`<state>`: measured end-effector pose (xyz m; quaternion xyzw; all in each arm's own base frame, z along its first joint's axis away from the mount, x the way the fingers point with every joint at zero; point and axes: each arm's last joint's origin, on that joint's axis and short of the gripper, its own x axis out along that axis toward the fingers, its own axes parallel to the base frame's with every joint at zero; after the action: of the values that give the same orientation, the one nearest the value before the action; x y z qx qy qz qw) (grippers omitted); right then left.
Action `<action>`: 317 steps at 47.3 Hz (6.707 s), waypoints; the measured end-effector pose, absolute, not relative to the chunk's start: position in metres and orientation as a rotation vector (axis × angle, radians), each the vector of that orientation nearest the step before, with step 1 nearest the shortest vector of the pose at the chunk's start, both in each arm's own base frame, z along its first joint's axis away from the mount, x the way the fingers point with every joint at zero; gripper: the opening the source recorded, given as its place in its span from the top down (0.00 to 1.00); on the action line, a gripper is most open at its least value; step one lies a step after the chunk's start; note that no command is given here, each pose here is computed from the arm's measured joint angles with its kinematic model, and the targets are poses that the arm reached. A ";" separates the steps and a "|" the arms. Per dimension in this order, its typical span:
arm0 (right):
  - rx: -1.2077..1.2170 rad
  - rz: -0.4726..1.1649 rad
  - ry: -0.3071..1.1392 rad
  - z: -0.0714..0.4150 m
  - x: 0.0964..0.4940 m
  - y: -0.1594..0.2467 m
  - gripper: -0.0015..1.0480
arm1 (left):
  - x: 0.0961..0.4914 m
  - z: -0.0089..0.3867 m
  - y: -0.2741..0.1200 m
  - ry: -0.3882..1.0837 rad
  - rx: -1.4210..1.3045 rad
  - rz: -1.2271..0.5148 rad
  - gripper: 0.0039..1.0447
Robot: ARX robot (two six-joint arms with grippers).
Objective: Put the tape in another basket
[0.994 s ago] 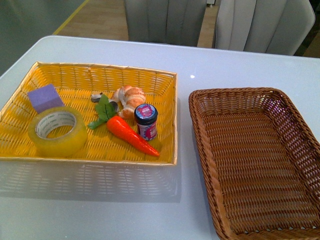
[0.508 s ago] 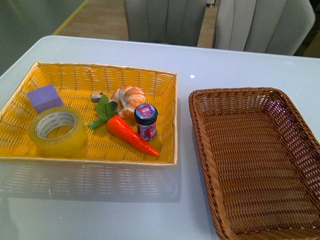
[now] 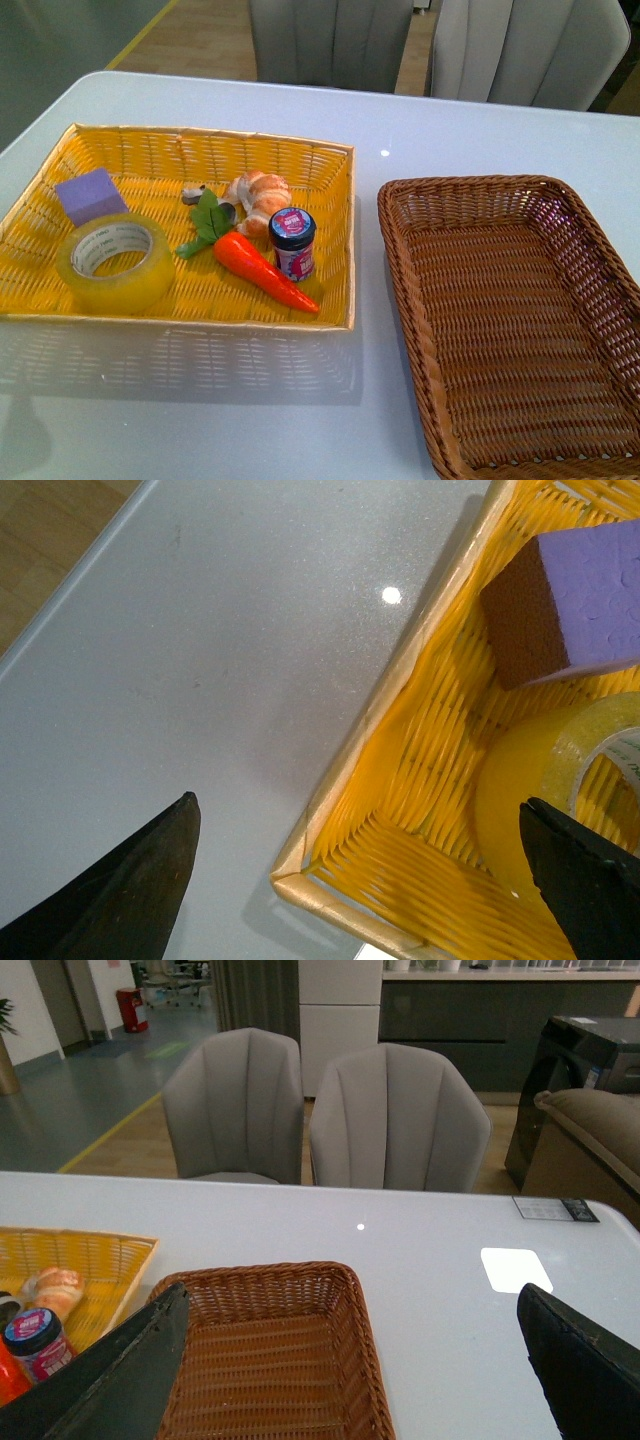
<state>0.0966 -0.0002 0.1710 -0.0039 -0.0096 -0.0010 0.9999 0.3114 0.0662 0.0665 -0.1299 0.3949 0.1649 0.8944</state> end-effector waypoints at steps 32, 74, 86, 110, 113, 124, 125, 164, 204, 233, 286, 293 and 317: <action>-0.007 -0.002 -0.019 0.171 0.097 0.000 0.09 | 0.345 0.057 0.048 0.848 -0.268 0.294 0.08; -0.008 -0.002 -0.019 0.171 0.097 0.000 0.09 | 0.358 0.028 0.012 0.926 -0.350 0.225 0.08; -0.007 -0.002 -0.019 0.171 0.097 0.000 0.09 | 0.366 0.019 0.006 0.948 -0.351 0.216 0.08; -0.007 -0.002 -0.019 0.171 0.097 0.000 0.09 | 0.365 0.016 -0.002 0.973 -0.326 0.220 0.71; -0.007 -0.002 -0.019 0.171 0.097 0.000 0.09 | 0.364 0.017 -0.002 0.976 -0.329 0.224 0.82; -0.007 -0.002 -0.019 0.171 0.097 0.000 0.09 | 0.360 0.028 -0.002 0.967 -0.337 0.216 0.86; -0.007 -0.002 -0.019 0.171 0.097 0.000 0.09 | 0.360 0.029 -0.002 0.966 -0.337 0.216 0.86; -0.007 -0.002 -0.019 0.171 0.097 0.000 0.09 | 0.361 0.147 -0.101 0.781 -0.209 -0.065 0.86; -0.007 -0.002 -0.019 0.171 0.097 0.000 0.09 | 0.334 0.115 -0.253 0.947 -0.103 -0.476 0.86; -0.007 -0.002 -0.019 0.171 0.097 0.000 0.09 | 0.330 0.101 -0.300 0.999 -0.106 -0.555 0.78; -0.007 -0.002 -0.019 0.171 0.097 0.000 0.09 | 0.220 0.177 -0.067 0.013 -0.020 -0.003 0.82; -0.007 -0.002 -0.019 0.171 0.097 0.000 0.09 | 0.193 0.173 -0.042 0.010 -0.012 -0.012 0.99; -0.007 -0.002 -0.019 0.171 0.097 0.000 0.09 | 0.150 0.163 -0.012 0.013 -0.010 -0.001 0.99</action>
<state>0.0966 -0.0002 0.1710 -0.0035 -0.0096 -0.0008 0.9999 0.1500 -0.0124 0.1633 -0.0048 0.0064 -0.0007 1.0000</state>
